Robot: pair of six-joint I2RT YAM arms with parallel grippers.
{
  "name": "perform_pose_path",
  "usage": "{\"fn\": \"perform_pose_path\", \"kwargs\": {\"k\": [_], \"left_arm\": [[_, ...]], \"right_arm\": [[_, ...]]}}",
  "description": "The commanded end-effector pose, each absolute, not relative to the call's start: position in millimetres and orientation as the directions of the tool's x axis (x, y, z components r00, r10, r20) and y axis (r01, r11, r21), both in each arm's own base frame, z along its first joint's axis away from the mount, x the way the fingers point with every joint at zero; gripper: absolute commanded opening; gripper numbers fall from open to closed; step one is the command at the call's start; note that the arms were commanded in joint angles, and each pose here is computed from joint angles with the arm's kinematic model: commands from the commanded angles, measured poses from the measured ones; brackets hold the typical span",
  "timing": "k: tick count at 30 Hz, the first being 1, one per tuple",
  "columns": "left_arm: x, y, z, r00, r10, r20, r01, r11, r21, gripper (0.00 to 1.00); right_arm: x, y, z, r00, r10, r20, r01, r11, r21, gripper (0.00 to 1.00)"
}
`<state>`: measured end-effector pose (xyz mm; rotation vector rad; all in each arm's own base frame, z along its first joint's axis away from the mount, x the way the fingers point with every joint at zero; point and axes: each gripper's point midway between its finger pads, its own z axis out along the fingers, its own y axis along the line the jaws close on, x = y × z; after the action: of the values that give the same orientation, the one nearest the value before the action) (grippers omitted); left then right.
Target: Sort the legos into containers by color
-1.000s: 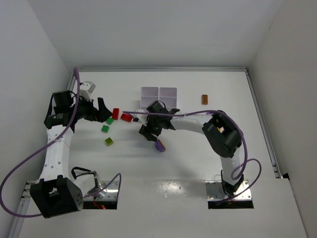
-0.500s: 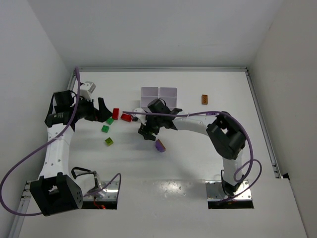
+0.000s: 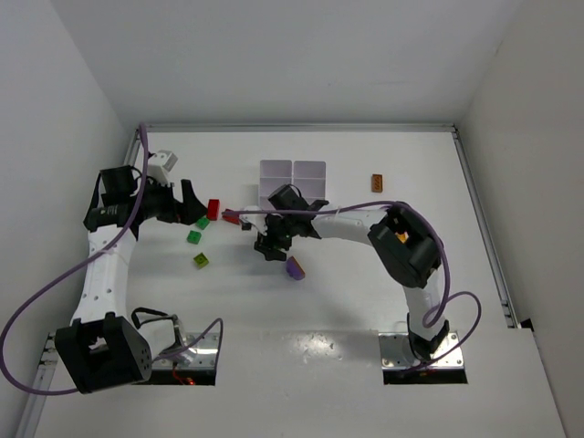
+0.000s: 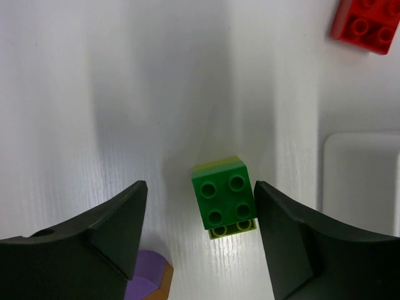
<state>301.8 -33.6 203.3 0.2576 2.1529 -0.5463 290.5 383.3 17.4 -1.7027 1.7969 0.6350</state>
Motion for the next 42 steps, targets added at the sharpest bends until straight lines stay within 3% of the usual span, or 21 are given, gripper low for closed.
{"fn": "perform_pose_path", "kwargs": {"k": [1,3,7,8,11,15,20,22,23,24,25,27,28,30,42], "left_arm": [[303,-35,205,-0.588,-0.026,-0.809,0.383,0.872,-0.306,1.00],[303,-35,205,-0.588,-0.026,-0.809,0.383,0.872,-0.306,1.00],[303,-35,205,-0.588,-0.026,-0.809,0.383,0.872,-0.306,1.00],[301,-36,201,-0.595,-0.028,-0.803,0.380,0.871,-0.312,1.00],[301,-36,201,-0.595,-0.028,-0.803,0.380,0.871,-0.312,1.00],[297,-39,199,-0.588,-0.028,-0.808,0.392,0.865,-0.315,0.98],[279,-55,210,-0.511,-0.006,-0.859,0.488,0.821,-0.296,0.97],[272,-66,224,-0.449,-0.014,-0.893,0.545,0.788,-0.286,0.97],[269,-71,226,-0.443,-0.024,-0.896,0.562,0.771,-0.298,0.97],[267,-75,230,-0.428,-0.039,-0.903,0.582,0.753,-0.308,0.97],[263,-84,237,-0.415,-0.050,-0.909,0.625,0.710,-0.324,0.97],[259,-92,242,-0.395,-0.061,-0.917,0.673,0.660,-0.334,0.97],[252,-99,245,-0.393,-0.070,-0.917,0.711,0.609,-0.351,0.97],[250,-104,251,-0.389,-0.082,-0.917,0.739,0.567,-0.364,0.96],[263,-110,255,-0.449,-0.097,-0.889,0.800,0.399,-0.447,0.84]], "right_arm": [[303,394,34,0.035,-0.688,-0.725,-0.995,0.043,-0.089,0.67],[305,395,33,0.035,-0.688,-0.725,-0.995,0.043,-0.089,0.64],[305,395,33,0.035,-0.688,-0.725,-0.995,0.043,-0.089,0.42],[305,395,33,0.035,-0.688,-0.725,-0.995,0.043,-0.089,0.30],[308,396,42,0.042,-0.668,-0.743,-0.995,0.042,-0.094,0.14],[300,403,77,0.012,-0.624,-0.782,-0.998,0.042,-0.049,0.03],[309,409,161,-0.213,-0.433,-0.876,-0.977,0.095,0.191,0.00],[317,410,199,-0.414,-0.296,-0.861,-0.910,0.113,0.399,0.00],[328,417,228,-0.407,-0.194,-0.892,-0.913,0.079,0.400,0.00],[328,419,244,-0.455,-0.145,-0.879,-0.890,0.033,0.455,0.00],[329,422,251,-0.610,-0.105,-0.786,-0.791,0.027,0.611,0.00],[336,428,284,-0.607,0.002,-0.795,-0.793,-0.067,0.605,0.00],[335,430,293,-0.664,0.008,-0.748,-0.745,-0.093,0.660,0.00],[336,433,303,-0.651,0.004,-0.759,-0.754,-0.125,0.645,0.00],[309,443,297,-0.654,-0.070,-0.753,-0.726,-0.220,0.651,0.00]]}}
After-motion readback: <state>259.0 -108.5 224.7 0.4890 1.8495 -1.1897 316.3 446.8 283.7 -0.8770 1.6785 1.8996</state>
